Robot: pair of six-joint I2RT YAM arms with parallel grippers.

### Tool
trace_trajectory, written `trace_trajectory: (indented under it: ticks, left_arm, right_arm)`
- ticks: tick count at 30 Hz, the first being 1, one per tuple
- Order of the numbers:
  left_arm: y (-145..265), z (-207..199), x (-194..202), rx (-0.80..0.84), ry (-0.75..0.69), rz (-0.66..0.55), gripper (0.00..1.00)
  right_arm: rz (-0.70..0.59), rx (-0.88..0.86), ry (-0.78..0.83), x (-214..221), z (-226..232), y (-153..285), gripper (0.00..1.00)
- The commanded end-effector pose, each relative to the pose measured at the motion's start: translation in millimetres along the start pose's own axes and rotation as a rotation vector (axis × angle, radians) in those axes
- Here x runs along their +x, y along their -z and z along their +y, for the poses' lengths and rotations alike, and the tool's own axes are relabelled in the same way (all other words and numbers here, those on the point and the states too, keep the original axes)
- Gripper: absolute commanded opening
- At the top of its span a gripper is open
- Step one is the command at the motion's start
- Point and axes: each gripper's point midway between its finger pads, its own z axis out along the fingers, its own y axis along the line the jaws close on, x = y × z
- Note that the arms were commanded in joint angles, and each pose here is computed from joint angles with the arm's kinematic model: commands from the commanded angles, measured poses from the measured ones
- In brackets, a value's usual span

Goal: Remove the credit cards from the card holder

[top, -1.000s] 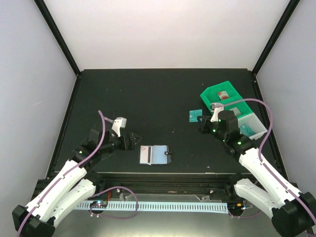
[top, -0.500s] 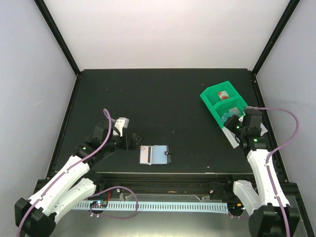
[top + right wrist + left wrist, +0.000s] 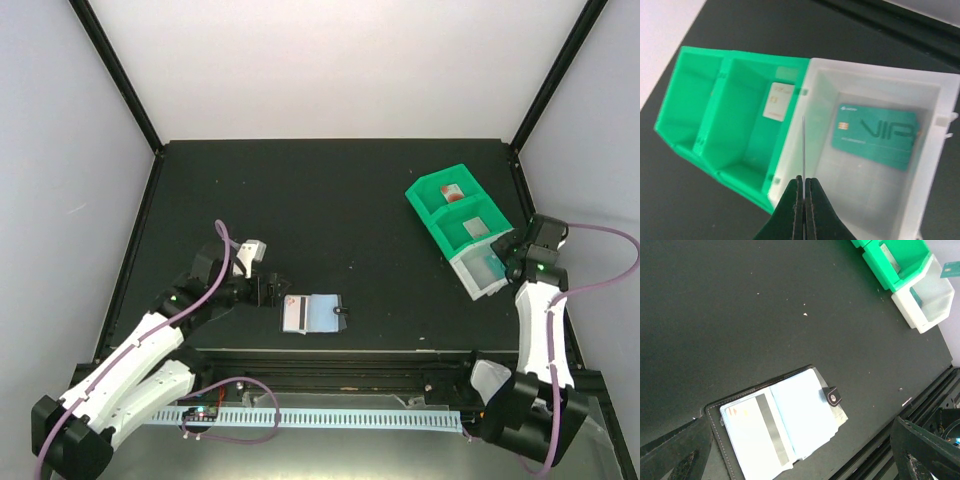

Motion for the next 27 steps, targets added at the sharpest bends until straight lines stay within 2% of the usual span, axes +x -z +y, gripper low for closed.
trace_trajectory:
  ticks: [1, 6, 10, 16, 27]
  left_arm:
    - [7.0, -14.3, -17.4, 0.037, -0.036, -0.036, 0.99]
    - [8.1, -12.5, -17.6, 0.025, -0.032, -0.039, 0.99]
    - [7.0, -11.1, -16.3, 0.021, -0.028, -0.035, 0.99]
    - [10.3, -15.2, -18.3, 0.029, -0.029, -0.030, 0.99]
    - [13.8, -20.3, -22.6, 0.040, -0.027, -0.037, 0.99]
  right_arm:
    - [-0.024, 0.068, -0.024, -13.1, -16.6, -10.4, 0.01]
    - [0.003, 0.096, -0.025, -15.2, -25.6, -29.7, 0.01]
    - [-0.010, 0.025, 0.014, -25.9, -19.0, -39.4, 0.01]
    - [0.023, -0.037, -0.050, -25.4, -24.2, -58.6, 0.02]
    - [0.102, 0.009, -0.103, -10.8, -39.4, -96.2, 0.02]
